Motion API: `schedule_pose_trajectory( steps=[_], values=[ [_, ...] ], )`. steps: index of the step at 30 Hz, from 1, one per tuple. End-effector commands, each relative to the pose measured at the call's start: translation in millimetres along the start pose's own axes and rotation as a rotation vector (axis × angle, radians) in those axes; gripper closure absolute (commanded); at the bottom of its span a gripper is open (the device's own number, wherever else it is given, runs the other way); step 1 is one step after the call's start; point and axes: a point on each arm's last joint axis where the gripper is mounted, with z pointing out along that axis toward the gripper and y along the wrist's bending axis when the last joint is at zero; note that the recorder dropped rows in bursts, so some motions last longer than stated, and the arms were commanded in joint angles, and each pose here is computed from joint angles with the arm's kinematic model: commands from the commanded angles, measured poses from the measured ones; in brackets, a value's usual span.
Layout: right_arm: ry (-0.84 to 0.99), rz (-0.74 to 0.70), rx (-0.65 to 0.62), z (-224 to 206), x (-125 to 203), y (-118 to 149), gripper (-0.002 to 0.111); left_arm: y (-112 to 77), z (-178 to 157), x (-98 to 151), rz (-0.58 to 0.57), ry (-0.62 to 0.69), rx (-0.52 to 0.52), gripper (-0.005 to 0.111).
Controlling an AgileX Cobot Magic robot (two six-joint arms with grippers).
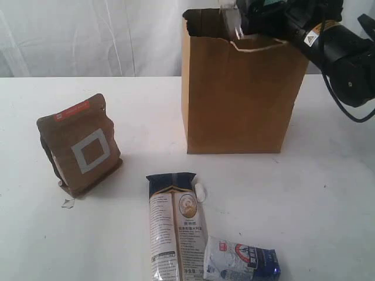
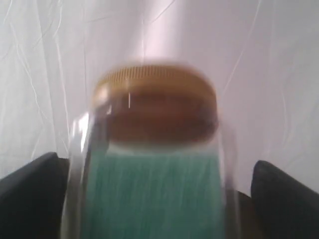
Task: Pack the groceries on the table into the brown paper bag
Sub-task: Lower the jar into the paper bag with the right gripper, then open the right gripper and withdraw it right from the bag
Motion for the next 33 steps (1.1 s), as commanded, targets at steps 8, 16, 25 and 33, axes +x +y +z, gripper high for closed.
schedule_pose_trajectory(
  steps=[8,16,25,33],
  values=[
    [-0.044,-0.003,0.007,0,-10,-2,0.003,2.4,-1,2,-0.004,0.003,-0.010,0.107],
    [-0.047,-0.015,0.007,0,-11,-1,0.003,2.3,-1,2,-0.009,0.006,-0.009,0.107],
    [0.080,-0.172,0.031,-16,-37,0,0.003,2.3,-1,2,-0.009,0.006,-0.009,0.107],
    [0.415,-0.395,0.090,-50,-57,-9,0.003,2.7,-1,2,0.026,0.008,-0.014,0.107]
  ],
)
